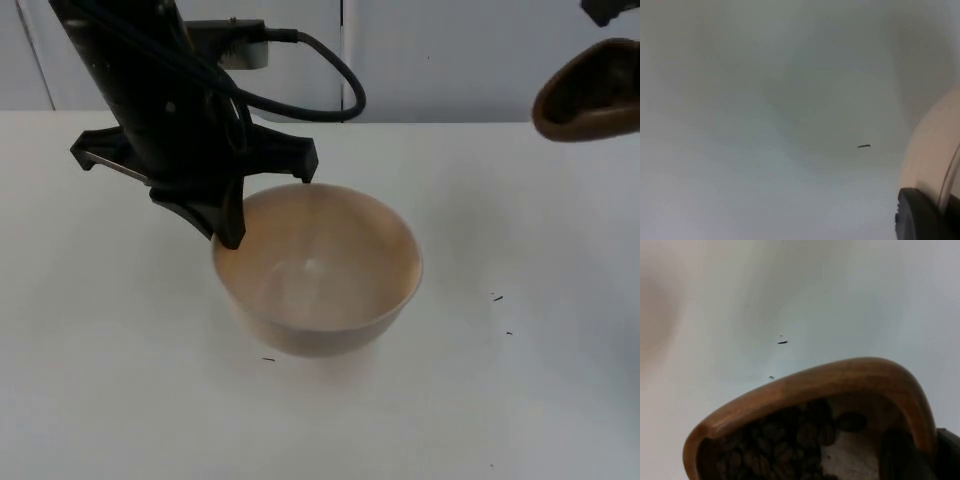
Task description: Pick up the bowl with the left hand and pour the coffee beans from the cup into the bowl with the right hand.
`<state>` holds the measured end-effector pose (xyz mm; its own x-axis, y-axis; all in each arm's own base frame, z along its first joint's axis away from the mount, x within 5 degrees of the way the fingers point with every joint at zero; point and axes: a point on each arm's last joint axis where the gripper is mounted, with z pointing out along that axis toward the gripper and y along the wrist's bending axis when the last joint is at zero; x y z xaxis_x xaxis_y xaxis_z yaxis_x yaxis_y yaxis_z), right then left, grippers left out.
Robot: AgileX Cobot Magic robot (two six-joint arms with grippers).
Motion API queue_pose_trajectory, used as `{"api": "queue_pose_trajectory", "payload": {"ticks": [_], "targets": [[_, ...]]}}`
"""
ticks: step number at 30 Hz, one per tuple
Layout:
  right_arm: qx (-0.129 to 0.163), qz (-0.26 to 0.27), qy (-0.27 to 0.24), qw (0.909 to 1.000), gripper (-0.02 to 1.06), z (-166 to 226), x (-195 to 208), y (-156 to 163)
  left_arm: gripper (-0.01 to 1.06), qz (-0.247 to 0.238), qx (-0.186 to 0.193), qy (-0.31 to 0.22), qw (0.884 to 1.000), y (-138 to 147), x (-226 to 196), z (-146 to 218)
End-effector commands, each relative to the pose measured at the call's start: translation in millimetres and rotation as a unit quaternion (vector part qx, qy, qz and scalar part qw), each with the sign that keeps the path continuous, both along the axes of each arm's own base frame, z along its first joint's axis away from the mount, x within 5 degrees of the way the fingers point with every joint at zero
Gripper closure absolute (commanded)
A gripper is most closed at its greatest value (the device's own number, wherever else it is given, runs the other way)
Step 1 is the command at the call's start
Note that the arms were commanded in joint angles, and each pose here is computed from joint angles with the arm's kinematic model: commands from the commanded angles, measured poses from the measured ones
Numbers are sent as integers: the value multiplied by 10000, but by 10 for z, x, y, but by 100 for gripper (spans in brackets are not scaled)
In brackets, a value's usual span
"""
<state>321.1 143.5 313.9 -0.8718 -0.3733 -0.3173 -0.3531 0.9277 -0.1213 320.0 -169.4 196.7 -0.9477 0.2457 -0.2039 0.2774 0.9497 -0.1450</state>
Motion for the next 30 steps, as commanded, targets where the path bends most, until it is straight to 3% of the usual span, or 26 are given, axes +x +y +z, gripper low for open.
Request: {"api": "queue_pose_trajectory", "payload": {"ticks": [1,4,9,17,30], "targets": [[50,105,-139,9998,104,81,-18,55,105,-19,-60,-22,10000,-30,-15,37],[-14,231,-83,9997,104,128,12,209,105,-7,-79,-12,10000,-33,-16,37],[-246,598,-409,9971,104,150,116,544,105,-9,-76,-3,10000,-32,-18,37],[-256,991,-548,9932,104,110,125,942,105,22,-127,22,9999,-40,-21,38],[-822,1267,-907,9844,104,74,51,1137,105,33,-159,37,9999,-45,-23,39]]}}
